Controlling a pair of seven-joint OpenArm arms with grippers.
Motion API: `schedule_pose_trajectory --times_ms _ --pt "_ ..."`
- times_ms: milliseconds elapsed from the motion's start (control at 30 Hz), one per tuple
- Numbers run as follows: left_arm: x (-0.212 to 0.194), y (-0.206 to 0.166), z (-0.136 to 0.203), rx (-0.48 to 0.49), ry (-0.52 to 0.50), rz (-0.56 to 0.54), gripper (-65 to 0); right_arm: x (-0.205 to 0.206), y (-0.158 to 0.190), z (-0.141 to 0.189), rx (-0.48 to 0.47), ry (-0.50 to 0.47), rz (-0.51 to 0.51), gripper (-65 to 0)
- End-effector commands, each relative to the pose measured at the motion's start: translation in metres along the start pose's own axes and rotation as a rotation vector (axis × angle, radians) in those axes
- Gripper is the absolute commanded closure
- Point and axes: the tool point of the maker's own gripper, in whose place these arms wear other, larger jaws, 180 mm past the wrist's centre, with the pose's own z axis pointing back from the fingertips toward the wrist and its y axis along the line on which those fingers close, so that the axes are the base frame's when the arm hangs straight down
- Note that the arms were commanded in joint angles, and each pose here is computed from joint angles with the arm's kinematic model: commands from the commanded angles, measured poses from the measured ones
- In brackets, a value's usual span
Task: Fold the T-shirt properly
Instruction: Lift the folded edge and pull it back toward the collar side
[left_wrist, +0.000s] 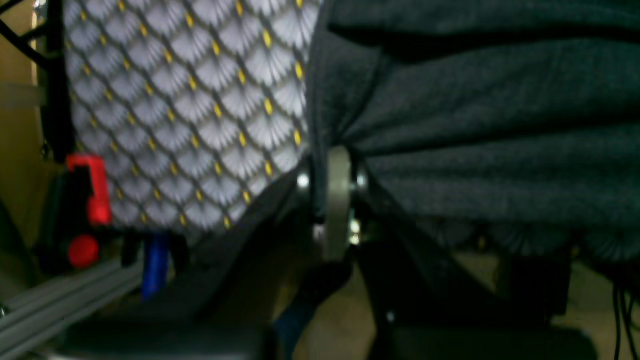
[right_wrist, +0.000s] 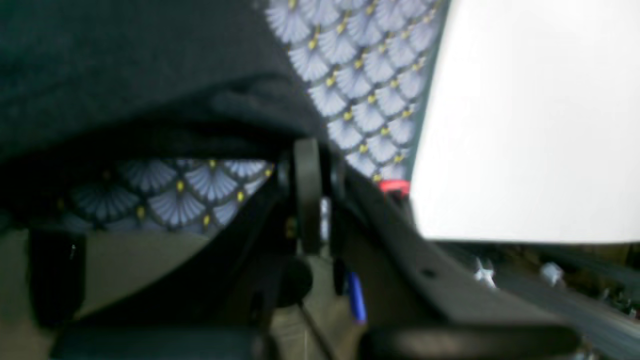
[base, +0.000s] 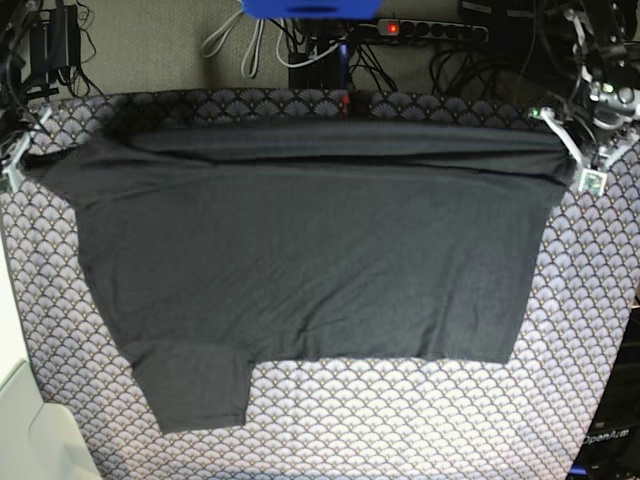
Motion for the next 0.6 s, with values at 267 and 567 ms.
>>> schedule_pose_trajectory --times_ms 267,567 --pt "0.041 0.037 0.031 0.099 0.059 -0.244 -1.3 0.033 -0.045 0.015 -0.132 -0.050 0.084 0.0" --pt "0.080 0.047 0.008 0.205 0.189 -0.501 -1.3 0.083 -0.046 -0.004 -0.110 0.012 0.280 0.0"
